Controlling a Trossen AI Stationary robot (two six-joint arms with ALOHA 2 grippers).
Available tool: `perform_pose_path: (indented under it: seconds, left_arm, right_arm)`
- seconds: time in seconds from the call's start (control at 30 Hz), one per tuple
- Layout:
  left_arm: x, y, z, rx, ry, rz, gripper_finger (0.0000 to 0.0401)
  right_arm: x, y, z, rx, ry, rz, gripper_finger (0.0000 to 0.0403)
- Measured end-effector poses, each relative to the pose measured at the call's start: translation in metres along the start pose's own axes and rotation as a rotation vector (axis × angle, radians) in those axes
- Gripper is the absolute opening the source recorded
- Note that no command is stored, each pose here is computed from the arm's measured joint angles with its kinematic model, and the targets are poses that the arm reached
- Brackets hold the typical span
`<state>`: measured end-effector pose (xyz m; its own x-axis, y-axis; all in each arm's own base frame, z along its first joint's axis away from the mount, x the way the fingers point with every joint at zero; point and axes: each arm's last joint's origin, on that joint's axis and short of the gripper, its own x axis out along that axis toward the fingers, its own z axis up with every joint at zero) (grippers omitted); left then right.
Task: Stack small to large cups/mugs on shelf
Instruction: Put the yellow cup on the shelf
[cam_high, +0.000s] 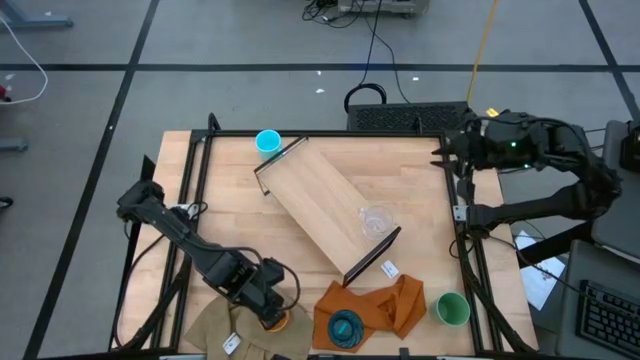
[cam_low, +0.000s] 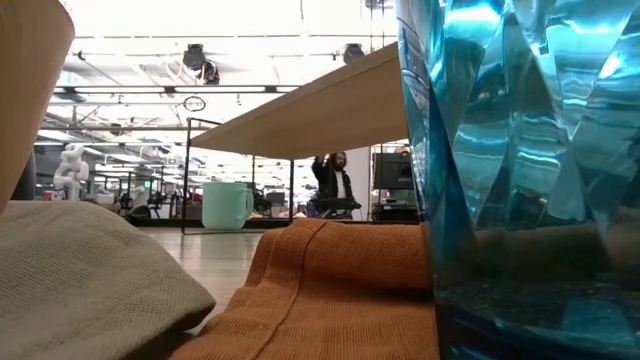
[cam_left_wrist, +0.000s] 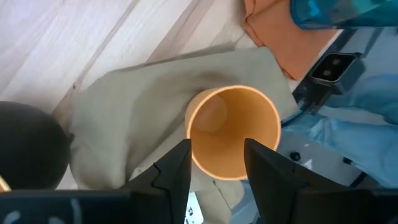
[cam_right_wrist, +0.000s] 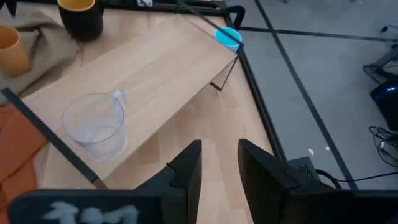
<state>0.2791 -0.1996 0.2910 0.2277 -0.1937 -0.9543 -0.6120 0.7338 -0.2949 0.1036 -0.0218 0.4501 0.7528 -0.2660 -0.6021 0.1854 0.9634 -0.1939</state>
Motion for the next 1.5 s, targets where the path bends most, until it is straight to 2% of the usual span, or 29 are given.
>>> perform_pose_path:
  seconds: [0.33,0.7,0.93,1.07,1.5]
  left_arm:
    - [0.009,0.001,-0.002,-0.021,0.011,0.039,0.0147]
    - [0.01,-0.001,-0.003,-0.031,0.007,0.022,0.0147]
    - [0.027,-0.008,-0.003,-0.014,0.067,0.018,0.0147]
    - [0.028,-0.008,0.001,-0.025,0.074,0.013,0.0148]
    - [0.041,-0.004,0.005,-0.022,0.101,0.083,0.0148]
  right_arm:
    - [-0.003,-0.001,-0.001,0.032,-0.012,0.0,0.0096]
    - [-0.004,-0.001,-0.002,0.032,-0.012,0.001,0.0096]
    - [-0.003,-0.001,0.0,0.033,-0.023,0.0,0.0096]
    - [-0.003,-0.001,0.0,0.034,-0.026,0.0,0.0096]
    - [-0.002,0.001,0.001,0.055,-0.029,0.054,0.0096]
